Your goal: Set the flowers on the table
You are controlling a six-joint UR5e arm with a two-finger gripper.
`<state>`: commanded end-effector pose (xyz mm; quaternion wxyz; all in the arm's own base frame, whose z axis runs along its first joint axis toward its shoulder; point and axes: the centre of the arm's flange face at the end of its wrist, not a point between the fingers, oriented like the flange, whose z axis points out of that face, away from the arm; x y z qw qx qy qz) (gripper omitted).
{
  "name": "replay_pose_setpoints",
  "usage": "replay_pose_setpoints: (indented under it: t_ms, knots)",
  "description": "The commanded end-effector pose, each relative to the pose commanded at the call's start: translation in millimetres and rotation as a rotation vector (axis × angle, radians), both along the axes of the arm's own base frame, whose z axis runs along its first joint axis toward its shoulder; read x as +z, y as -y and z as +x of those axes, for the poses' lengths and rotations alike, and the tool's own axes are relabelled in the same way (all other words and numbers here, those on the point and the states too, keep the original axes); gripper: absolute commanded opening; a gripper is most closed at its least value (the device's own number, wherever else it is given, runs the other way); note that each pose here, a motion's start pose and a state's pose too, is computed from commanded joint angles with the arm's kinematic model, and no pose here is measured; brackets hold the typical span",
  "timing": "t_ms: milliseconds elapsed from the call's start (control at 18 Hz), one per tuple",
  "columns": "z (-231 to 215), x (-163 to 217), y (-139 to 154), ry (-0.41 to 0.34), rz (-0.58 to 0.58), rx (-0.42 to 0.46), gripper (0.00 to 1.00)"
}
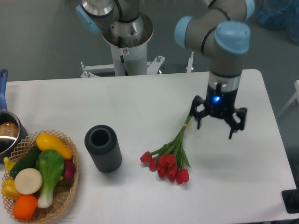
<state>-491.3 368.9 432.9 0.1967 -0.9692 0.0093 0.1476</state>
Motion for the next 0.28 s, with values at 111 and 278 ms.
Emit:
replay_pose_setpoints:
  t_ms: [111, 278]
  knots:
    - [-3, 7, 12, -0.011, 0.004, 0.018, 1.00]
    - [-4, 9, 16, -0.014, 0.004, 0.025, 1.00]
